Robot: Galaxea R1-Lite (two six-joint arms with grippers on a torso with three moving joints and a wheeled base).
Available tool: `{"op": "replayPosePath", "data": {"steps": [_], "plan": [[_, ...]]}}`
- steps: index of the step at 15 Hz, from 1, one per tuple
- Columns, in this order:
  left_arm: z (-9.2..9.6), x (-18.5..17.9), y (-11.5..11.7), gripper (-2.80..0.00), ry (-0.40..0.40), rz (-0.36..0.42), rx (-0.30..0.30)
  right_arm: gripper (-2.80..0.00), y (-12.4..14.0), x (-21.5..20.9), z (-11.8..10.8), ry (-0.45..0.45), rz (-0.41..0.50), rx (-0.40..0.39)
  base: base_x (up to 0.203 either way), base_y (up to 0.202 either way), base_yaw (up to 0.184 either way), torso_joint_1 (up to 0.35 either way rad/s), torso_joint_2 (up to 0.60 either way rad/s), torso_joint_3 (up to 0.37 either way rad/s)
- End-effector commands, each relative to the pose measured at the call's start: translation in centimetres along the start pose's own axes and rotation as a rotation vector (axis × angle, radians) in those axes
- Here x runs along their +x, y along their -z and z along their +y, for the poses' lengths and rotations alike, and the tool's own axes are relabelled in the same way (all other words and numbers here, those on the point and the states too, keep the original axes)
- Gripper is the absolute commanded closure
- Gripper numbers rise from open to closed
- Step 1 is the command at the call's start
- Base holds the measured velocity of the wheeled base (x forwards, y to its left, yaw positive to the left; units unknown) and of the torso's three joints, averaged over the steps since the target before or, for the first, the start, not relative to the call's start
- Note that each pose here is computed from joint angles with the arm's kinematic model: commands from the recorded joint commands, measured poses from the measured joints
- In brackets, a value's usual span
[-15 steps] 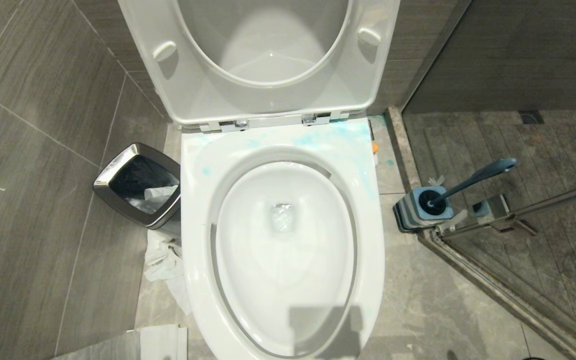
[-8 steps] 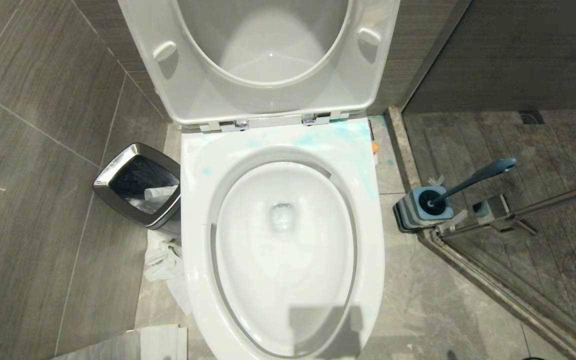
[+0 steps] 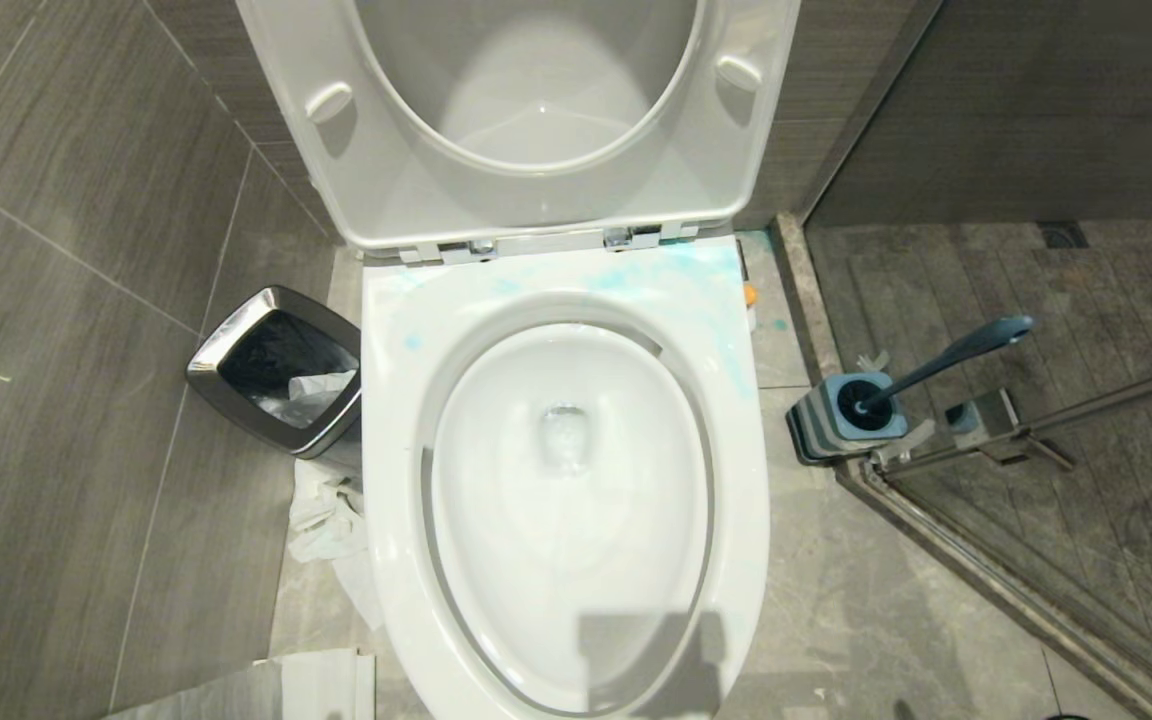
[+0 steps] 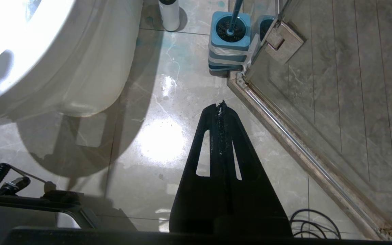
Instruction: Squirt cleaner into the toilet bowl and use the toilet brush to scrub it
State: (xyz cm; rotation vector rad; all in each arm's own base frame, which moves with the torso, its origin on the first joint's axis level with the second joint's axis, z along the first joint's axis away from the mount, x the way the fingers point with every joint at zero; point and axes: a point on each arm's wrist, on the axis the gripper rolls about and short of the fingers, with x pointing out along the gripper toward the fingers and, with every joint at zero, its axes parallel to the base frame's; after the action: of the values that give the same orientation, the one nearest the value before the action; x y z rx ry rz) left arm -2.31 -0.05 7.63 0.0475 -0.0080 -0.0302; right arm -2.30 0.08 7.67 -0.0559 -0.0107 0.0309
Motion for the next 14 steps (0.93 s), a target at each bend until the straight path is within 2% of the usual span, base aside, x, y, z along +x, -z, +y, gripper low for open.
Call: {"op": "replayPosePath", "data": {"steps": [1, 14], "plan": [[0.0, 0.01, -0.01, 0.0, -0.001, 0.001, 0.0, 0.0, 0.0, 0.01, 0.0, 0.0, 0.001, -0.001, 0.0, 0.0, 0.0, 0.0, 0.0, 0.0], [0.0, 0.01, -0.01, 0.0, -0.001, 0.001, 0.0, 0.0, 0.0, 0.01, 0.0, 0.0, 0.001, -0.001, 0.0, 0.0, 0.0, 0.0, 0.0, 0.0]]}}
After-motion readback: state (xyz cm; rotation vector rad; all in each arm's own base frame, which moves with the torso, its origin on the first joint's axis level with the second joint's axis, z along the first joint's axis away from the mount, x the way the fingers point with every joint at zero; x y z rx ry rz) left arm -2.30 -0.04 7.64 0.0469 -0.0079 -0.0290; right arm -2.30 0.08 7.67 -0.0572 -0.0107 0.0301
